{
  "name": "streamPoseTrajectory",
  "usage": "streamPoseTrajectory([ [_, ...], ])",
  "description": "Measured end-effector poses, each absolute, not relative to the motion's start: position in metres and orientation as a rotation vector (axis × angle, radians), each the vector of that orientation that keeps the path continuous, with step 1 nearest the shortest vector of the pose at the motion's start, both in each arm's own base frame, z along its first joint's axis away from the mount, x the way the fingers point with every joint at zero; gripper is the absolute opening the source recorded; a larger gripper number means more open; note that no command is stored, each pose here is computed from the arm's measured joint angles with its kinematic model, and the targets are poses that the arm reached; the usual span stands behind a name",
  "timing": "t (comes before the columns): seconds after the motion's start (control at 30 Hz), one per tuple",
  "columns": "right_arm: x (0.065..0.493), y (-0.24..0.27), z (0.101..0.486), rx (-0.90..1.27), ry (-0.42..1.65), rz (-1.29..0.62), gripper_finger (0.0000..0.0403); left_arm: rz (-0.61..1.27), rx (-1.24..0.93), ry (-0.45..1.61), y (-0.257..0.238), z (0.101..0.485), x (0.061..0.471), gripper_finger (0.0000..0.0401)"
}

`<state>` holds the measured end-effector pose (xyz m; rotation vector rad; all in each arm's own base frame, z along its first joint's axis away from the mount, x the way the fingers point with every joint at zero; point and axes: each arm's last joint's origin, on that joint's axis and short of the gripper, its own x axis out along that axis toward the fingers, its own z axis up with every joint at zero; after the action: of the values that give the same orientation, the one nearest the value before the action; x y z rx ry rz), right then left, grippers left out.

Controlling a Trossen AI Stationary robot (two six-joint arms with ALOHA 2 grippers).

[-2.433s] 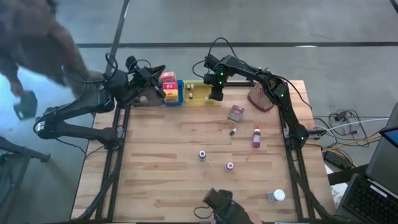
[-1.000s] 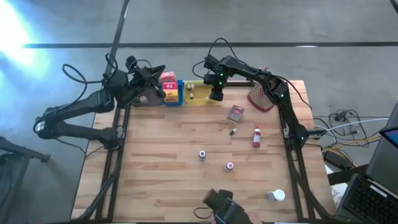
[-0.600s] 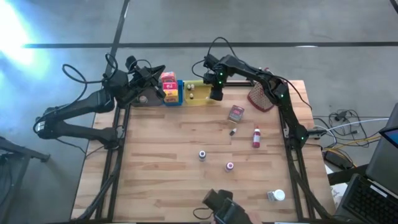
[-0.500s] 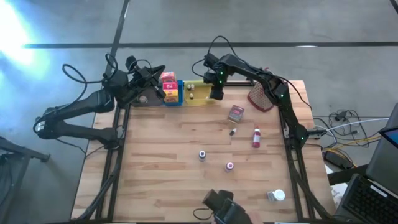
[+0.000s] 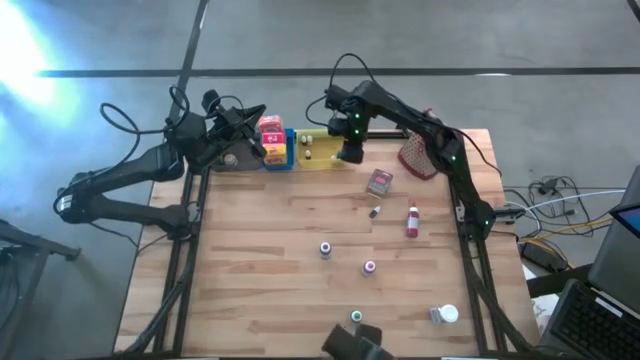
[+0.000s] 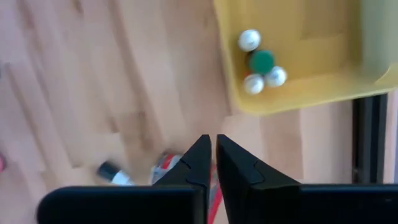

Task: Pick & Place Kitchen Items
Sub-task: Move the red food coloring bottle to the center of the table

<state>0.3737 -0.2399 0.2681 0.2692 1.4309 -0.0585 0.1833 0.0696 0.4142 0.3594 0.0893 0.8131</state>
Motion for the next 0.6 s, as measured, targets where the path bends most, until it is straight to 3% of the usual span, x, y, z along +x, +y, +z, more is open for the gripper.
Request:
streamPoseTrajectory([
  [0.4, 0.362, -0.17, 0.333, 0.137, 1.357, 0.029, 0.0009, 0.813, 0.359, 0.089, 0.07, 0.414, 0.183, 0.0022],
  [0.6, 0.34, -0.141, 0.346, 0.032, 1.33, 0.11, 0.0008, 0.813, 0.359, 0.089, 0.07, 0.414, 0.183, 0.0022],
])
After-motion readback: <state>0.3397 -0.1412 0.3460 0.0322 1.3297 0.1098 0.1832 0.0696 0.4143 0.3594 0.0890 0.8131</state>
